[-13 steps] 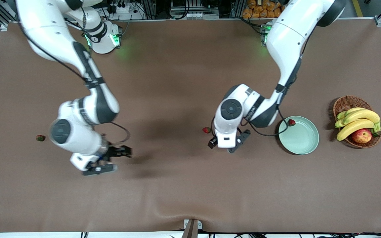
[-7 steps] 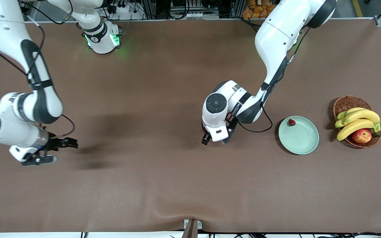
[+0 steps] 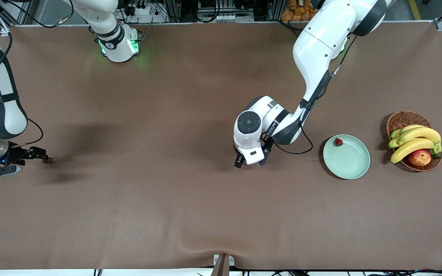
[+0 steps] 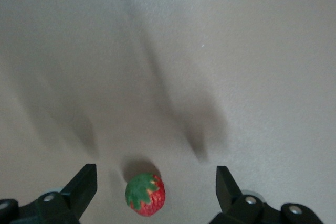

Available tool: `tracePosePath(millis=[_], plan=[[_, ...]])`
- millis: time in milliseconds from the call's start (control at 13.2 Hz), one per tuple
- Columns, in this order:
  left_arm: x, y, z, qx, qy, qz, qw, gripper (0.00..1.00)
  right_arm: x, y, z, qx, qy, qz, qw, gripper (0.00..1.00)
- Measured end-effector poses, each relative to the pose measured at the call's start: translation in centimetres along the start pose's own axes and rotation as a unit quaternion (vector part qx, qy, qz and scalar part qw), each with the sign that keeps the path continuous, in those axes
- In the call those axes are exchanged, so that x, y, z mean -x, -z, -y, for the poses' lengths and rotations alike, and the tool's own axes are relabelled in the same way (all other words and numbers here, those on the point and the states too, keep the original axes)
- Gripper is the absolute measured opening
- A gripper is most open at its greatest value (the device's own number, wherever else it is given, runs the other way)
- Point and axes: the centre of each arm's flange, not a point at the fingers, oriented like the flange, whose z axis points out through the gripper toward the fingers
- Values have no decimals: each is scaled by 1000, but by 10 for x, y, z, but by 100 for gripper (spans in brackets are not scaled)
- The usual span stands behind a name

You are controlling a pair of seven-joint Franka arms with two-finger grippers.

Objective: Collect all strawberries into plate
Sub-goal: 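Reach the left gripper to the strawberry while the right gripper reaches another, then carry the strawberry to the plate while the right gripper grasps the last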

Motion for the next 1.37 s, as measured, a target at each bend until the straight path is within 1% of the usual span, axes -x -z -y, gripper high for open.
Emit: tracePosePath(millis=[76,152,228,304,380,456,608,760,912,988,1140,1216,1368], plan=[[3,-4,1,-2,-1,0,1000,100,9,-12,-1,9,26,-9,1000,100],[6,-9,3,-3,-3,1,1000,96,17,-23,-2,17,54,-9,998,100],[9,-14,4,-4,-5,1,1000,96,23,-31,-2,22,82,-5,996,100],[11,-17,5,-4,-6,2,1000,89,25,-35,-2,25,108,2,994,100],[12,-18,5,-3,-6,3,1000,79,25,-37,-1,27,130,7,991,100],[12,-19,4,-2,-6,3,1000,78,25,-37,1,30,153,12,988,100],[12,-17,3,2,-6,5,1000,59,25,-39,2,30,190,17,981,100],[12,-14,1,5,-6,5,1000,33,25,-46,2,30,220,19,975,100],[1,-9,-6,13,-2,8,1000,32,26,-58,2,29,240,19,970,100],[-14,0,-14,23,-4,10,1000,32,27,-64,2,29,248,19,968,100],[-57,26,-28,38,-14,11,999,32,27,-73,2,27,260,22,965,100],[-85,41,-32,34,-26,8,999,32,27,-76,0,28,264,22,964,100],[-139,67,-31,13,-61,-2,998,32,29,-79,-4,27,266,24,963,100]])
